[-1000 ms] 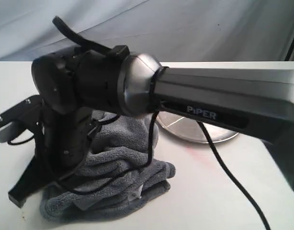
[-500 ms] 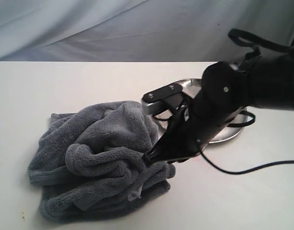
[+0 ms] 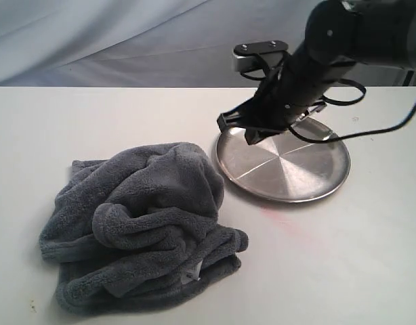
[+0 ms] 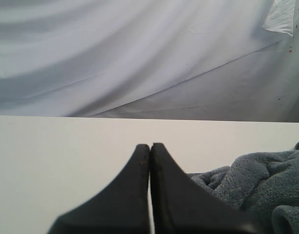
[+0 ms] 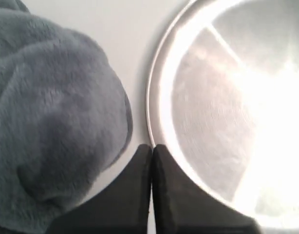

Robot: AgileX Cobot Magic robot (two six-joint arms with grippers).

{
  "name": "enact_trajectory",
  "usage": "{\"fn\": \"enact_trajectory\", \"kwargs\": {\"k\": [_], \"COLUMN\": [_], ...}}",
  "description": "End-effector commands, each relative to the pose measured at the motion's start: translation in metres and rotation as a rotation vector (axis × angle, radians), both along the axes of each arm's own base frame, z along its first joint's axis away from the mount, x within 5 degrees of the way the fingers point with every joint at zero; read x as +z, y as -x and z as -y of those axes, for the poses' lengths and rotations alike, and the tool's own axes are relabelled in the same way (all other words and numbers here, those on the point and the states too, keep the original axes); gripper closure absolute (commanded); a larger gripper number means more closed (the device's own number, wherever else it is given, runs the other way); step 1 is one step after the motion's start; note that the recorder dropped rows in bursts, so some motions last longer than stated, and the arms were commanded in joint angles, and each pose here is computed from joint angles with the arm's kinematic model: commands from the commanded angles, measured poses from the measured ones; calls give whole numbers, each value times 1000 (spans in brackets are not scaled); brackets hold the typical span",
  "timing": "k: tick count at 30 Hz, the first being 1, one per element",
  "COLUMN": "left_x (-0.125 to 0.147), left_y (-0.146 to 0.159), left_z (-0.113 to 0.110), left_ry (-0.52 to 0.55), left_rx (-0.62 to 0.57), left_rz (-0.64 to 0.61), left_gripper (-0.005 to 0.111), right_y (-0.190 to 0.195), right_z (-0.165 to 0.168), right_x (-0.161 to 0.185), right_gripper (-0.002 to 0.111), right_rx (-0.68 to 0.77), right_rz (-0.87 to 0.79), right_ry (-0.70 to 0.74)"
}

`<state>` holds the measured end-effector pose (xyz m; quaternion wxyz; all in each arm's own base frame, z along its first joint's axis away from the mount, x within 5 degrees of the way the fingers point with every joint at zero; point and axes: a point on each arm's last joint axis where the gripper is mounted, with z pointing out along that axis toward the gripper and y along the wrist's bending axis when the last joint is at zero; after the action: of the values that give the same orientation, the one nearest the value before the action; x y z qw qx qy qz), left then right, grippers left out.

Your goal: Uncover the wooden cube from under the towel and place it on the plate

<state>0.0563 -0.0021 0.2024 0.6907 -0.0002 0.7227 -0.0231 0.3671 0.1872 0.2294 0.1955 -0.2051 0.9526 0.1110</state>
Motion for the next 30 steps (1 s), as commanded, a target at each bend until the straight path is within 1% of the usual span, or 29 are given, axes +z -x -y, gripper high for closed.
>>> {"fn": "enact_trajectory", "kwargs": {"k": [1, 4, 8, 12, 18, 21, 24, 27, 30], "left_x": [-1, -1, -1, -1, -1, -1, -1, -1, -1], "left_y": [0, 0, 0, 0, 0, 0, 0, 0, 0], "left_z": [0, 0, 0, 0, 0, 0, 0, 0, 0], "left_ry": [2, 2, 2, 2, 2, 2, 2, 2, 2], "left_rx": [-1, -1, -1, -1, -1, -1, -1, -1, -1], "left_rz": [-1, -1, -1, -1, -1, -1, -1, -1, -1], "left_gripper": [105, 105, 105, 105, 105, 105, 105, 105, 105], "right_y": [-18, -20, -8, 18, 61, 83, 109, 131, 149], "right_z": [-30, -56, -93, -126, -161, -172, -176, -169, -152], "right_x": [14, 18, 25, 24, 21, 15, 5, -3, -8], "right_gripper": [108, 108, 108, 108, 108, 108, 108, 108, 108], "right_rx": [67, 120, 202, 291, 417, 473, 517, 539, 534], "right_rz": [26, 22, 46, 39, -23, -49, -70, -69, -66], "right_ry": [-3, -6, -21, -27, 9, 33, 53, 57, 50]}}
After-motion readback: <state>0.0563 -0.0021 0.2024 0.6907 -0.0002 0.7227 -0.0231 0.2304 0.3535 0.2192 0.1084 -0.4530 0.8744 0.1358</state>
